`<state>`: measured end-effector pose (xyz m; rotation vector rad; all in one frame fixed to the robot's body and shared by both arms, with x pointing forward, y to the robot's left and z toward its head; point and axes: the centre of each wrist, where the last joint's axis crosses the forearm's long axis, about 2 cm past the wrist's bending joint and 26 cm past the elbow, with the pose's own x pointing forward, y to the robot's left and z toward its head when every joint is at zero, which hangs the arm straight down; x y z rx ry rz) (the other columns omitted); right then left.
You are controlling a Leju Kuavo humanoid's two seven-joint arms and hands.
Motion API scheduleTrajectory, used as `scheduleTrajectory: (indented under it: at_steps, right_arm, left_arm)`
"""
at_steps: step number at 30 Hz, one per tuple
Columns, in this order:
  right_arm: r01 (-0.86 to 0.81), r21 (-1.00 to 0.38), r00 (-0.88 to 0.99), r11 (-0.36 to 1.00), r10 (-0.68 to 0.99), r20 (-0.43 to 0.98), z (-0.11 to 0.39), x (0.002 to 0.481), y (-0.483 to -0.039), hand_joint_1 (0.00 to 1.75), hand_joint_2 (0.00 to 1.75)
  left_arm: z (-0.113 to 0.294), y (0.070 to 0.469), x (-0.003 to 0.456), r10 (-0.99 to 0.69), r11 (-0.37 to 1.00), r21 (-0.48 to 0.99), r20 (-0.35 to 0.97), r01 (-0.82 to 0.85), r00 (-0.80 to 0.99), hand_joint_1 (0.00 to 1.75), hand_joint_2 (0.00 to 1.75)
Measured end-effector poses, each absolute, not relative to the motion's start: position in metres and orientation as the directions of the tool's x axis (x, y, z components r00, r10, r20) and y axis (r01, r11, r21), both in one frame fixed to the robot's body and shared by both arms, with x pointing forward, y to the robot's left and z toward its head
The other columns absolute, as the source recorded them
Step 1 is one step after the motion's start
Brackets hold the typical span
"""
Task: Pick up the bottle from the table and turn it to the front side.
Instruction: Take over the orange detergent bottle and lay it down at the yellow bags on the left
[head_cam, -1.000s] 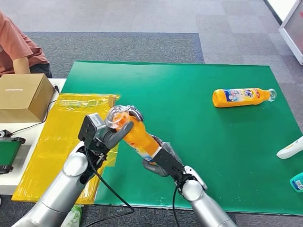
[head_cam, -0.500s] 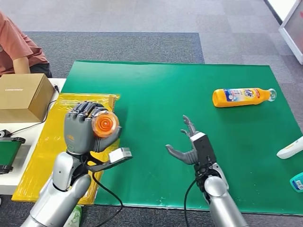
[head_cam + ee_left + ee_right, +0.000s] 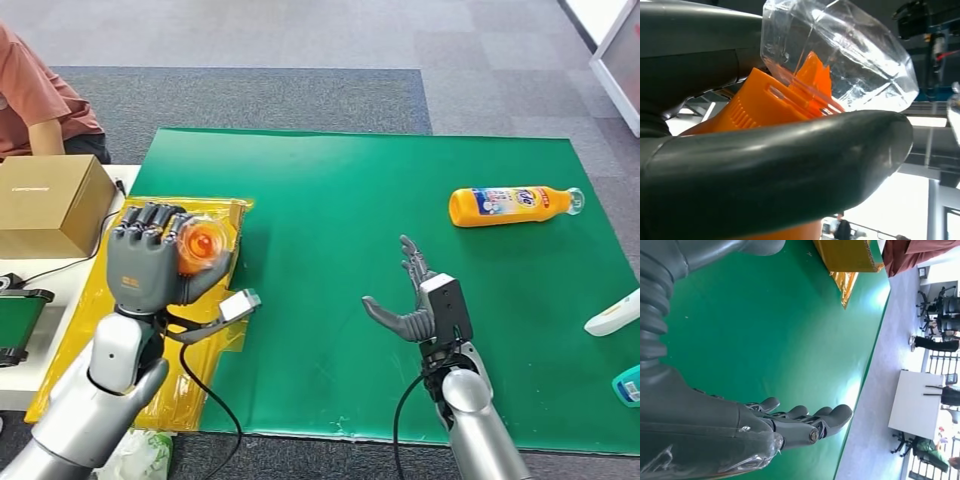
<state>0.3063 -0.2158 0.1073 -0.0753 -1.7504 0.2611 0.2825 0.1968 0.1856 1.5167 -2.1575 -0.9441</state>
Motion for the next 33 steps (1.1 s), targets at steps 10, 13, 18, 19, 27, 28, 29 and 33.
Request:
scheduleTrajectory:
  at_steps: [10,13,18,19,27,28,29,33]
  right_arm:
    - [-0.103,-0.212,-0.218,0.972,0.186,0.958,0.114,0.31,-0.216,0.0,1.75]
    - [-0.103,-0.211,-0.223,0.972,0.184,0.957,0.115,0.31,-0.216,0.0,1.75]
    - [-0.102,-0.21,-0.225,0.972,0.183,0.957,0.116,0.31,-0.216,0.0,1.75]
    - [-0.102,-0.21,-0.225,0.972,0.183,0.957,0.116,0.31,-0.216,0.0,1.75]
    - [-0.103,-0.21,-0.228,0.972,0.182,0.956,0.117,0.311,-0.215,0.0,1.75]
    - [-0.104,-0.21,-0.232,0.972,0.181,0.956,0.119,0.312,-0.215,0.0,1.75]
    - [-0.105,-0.209,-0.238,0.972,0.18,0.954,0.121,0.314,-0.215,0.0,1.75]
    - [-0.108,-0.206,-0.274,0.973,0.17,0.947,0.134,0.321,-0.212,0.0,1.75]
  left_arm:
    - [0.139,0.174,0.289,-0.887,0.067,0.829,-0.206,-0.556,-0.414,1.75,0.0]
    - [0.127,0.175,0.291,-0.884,0.036,0.852,-0.217,-0.523,-0.415,1.75,0.0]
    - [0.118,0.174,0.293,-0.887,0.016,0.868,-0.216,-0.496,-0.407,1.75,0.0]
    - [0.117,0.174,0.293,-0.888,0.014,0.87,-0.216,-0.493,-0.406,1.75,0.0]
    - [0.11,0.174,0.297,-0.882,-0.03,0.897,-0.232,-0.442,-0.411,1.75,0.0]
    - [0.106,0.174,0.299,-0.879,-0.049,0.908,-0.238,-0.417,-0.414,1.75,0.0]
    - [0.1,0.175,0.301,-0.877,-0.067,0.919,-0.24,-0.389,-0.416,1.75,0.0]
    - [0.079,0.175,0.311,-0.878,-0.115,0.95,-0.235,-0.292,-0.418,1.75,0.0]
